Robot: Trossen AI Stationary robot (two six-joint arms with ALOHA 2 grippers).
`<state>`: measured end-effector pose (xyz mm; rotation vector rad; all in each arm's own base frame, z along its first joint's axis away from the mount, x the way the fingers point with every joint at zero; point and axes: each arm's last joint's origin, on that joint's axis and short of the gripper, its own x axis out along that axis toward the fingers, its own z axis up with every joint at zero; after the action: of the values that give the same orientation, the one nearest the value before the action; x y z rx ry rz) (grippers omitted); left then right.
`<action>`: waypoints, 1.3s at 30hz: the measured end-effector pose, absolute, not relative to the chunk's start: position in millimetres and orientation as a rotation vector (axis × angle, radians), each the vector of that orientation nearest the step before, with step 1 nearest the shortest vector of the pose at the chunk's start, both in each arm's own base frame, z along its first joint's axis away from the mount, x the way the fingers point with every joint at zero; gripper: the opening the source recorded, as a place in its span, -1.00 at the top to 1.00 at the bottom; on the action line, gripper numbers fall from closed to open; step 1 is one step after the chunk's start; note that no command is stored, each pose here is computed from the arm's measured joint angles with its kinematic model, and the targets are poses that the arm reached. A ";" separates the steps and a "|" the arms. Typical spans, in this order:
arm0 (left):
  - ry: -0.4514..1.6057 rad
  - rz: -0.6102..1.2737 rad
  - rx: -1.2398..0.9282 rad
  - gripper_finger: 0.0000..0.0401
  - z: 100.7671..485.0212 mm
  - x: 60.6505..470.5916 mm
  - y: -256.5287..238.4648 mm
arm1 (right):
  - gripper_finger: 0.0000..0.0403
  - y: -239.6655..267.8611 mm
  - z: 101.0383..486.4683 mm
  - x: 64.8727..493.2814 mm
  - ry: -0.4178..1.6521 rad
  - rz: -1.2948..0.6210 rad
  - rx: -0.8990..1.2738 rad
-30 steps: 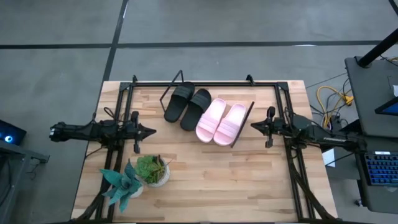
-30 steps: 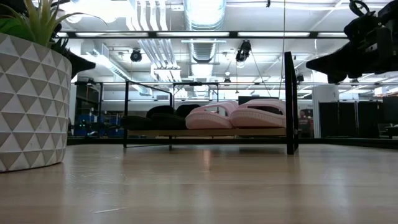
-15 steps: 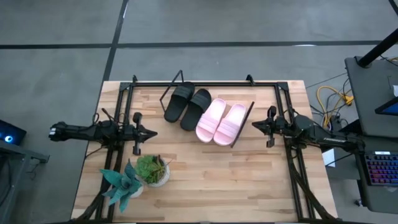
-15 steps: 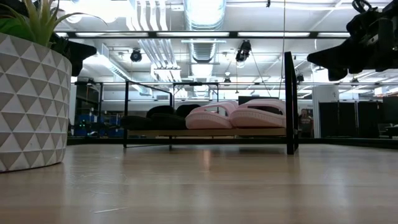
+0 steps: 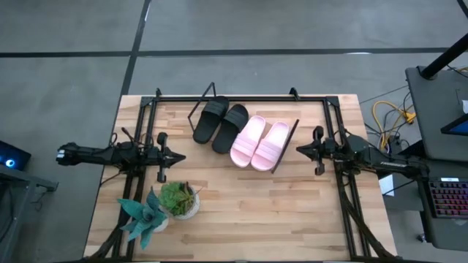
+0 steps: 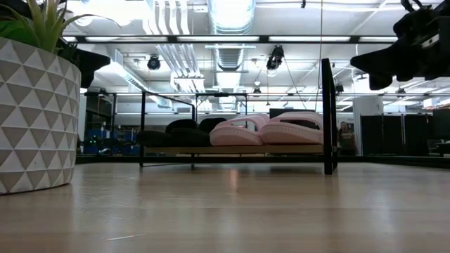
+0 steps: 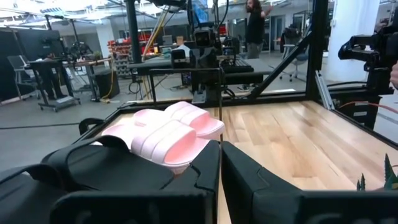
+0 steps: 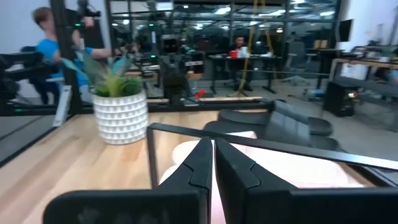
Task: Pick and place slides into the shelf
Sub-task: Return to Home Position
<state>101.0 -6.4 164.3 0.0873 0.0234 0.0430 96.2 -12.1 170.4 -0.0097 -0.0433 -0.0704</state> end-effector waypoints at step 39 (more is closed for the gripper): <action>0.038 0.045 0.090 1.00 162.8 102.5 -6.5 | 0.96 -11.6 168.9 97.2 -0.026 -0.045 0.023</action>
<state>102.5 -6.5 162.8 0.0900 0.0381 0.0453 97.2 -11.6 168.9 0.0229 -0.0261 -0.0447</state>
